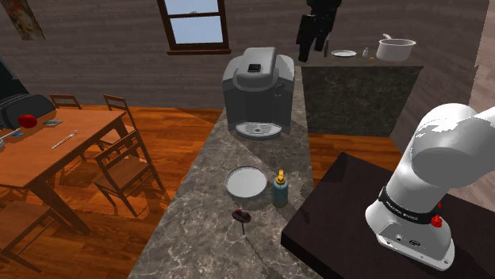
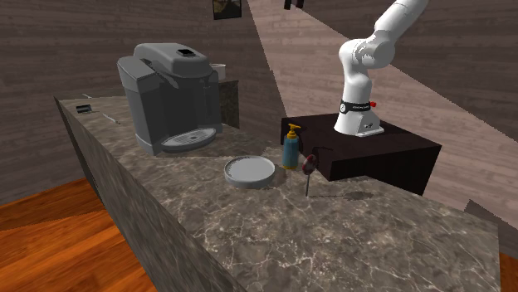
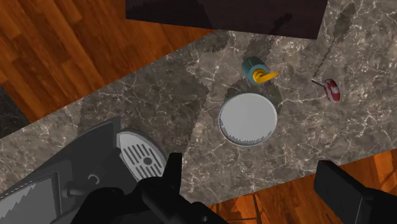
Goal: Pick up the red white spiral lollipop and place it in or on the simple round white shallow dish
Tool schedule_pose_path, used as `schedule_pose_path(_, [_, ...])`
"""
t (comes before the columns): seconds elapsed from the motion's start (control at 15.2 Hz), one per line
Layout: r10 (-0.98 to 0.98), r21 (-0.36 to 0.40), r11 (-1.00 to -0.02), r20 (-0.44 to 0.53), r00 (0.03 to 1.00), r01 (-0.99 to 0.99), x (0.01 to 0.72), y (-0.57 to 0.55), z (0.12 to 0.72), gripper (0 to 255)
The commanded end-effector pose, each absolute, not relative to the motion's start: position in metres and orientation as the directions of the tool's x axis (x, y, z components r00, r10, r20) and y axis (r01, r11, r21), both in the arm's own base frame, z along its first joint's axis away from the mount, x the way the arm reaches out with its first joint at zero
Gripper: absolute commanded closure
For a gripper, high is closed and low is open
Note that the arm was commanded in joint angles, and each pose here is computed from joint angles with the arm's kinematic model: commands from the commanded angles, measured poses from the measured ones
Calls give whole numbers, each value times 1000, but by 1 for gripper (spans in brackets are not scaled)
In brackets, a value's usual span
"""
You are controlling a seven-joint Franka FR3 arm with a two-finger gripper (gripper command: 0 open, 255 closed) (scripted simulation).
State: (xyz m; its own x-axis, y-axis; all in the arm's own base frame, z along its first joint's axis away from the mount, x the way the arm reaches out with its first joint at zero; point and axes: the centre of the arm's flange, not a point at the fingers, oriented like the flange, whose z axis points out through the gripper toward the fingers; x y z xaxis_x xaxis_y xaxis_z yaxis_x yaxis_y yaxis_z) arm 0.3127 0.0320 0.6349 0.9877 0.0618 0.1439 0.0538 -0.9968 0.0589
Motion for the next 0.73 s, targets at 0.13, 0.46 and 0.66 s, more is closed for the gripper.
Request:
schedule_pose_path(0.13, [13, 54, -999, 139, 990, 6, 310, 46, 613, 0])
schedule_pose_path(0.46, [-108, 41, -993, 124, 986, -114, 307, 83, 559, 0])
schedule_pose_path(0.66, [-180, 35, -982, 115, 977, -185, 306, 106, 527, 0])
